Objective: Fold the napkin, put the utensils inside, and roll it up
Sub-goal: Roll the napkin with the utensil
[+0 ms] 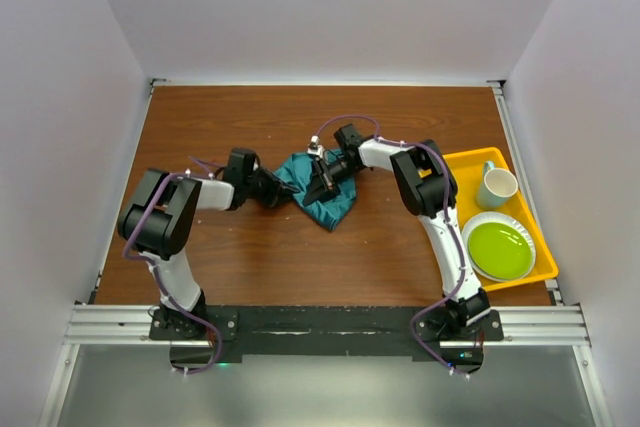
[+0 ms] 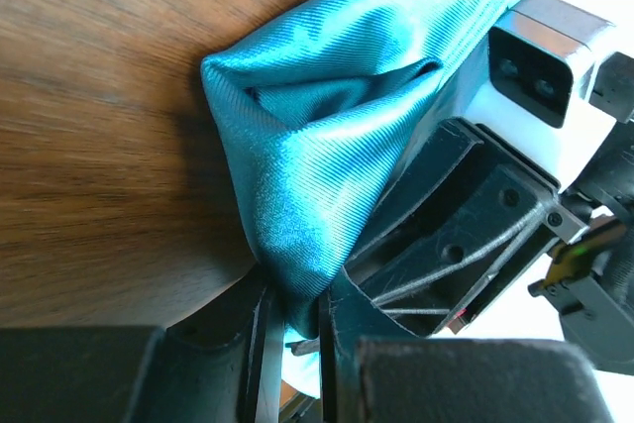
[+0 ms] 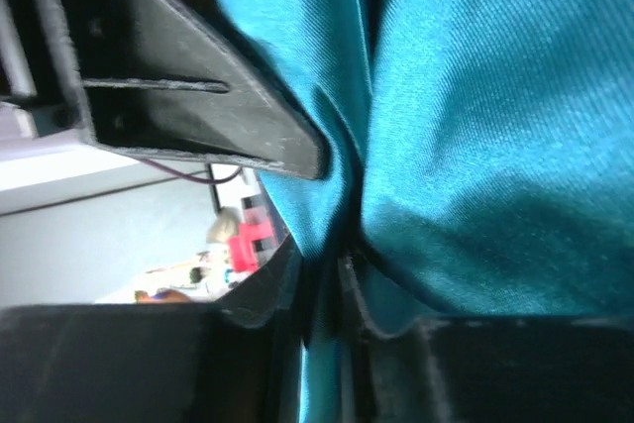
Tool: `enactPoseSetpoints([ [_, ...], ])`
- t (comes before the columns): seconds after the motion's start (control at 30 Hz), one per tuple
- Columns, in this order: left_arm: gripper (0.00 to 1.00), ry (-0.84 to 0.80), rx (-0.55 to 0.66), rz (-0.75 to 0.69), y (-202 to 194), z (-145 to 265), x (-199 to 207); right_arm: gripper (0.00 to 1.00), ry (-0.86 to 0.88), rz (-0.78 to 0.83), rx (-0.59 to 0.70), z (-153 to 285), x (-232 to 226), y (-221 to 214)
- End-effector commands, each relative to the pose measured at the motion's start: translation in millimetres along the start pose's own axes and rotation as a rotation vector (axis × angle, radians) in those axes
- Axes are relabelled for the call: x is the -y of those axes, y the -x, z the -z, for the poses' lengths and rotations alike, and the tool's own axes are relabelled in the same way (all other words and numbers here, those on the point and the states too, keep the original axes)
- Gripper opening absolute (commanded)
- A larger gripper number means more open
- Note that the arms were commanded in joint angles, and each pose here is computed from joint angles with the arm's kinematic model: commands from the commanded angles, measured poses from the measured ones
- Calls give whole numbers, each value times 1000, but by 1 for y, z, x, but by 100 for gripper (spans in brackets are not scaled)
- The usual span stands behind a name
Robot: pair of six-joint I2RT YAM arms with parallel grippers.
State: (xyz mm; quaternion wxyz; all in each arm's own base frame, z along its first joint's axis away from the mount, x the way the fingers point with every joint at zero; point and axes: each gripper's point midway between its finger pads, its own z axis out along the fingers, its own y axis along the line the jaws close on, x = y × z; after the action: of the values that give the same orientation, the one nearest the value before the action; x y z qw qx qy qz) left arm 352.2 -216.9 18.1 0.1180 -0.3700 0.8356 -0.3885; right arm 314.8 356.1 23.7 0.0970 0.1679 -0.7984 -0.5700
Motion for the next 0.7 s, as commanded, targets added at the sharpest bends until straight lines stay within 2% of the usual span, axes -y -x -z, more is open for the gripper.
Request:
enactPoseSetpoints([
  [0.0,0,201,85,-22,14,-2,-42,36,-216,42,-6,16,6,-10],
  [0.07,0,248,74,-3,10,2,-47,43,-347,71,16,28,10,-6],
  [0.1,0,248,71,-2,10,2,-42,50,-390,109,34,38,-2,-3],
  [0.2,0,286,48,15,7,3,-41,57,-578,206,96,60,-11,4],
  [0.3,0,331,39,11,8,4,-42,66,-732,354,132,61,-28,6],
  [0.4,0,368,32,14,9,5,-43,70,-904,471,172,66,-24,9],
  [0.5,0,396,16,29,7,6,-43,75,-1015,624,216,47,-40,7],
  [0.67,0,437,-23,53,3,5,-43,77,-1108,817,268,27,-54,10],
])
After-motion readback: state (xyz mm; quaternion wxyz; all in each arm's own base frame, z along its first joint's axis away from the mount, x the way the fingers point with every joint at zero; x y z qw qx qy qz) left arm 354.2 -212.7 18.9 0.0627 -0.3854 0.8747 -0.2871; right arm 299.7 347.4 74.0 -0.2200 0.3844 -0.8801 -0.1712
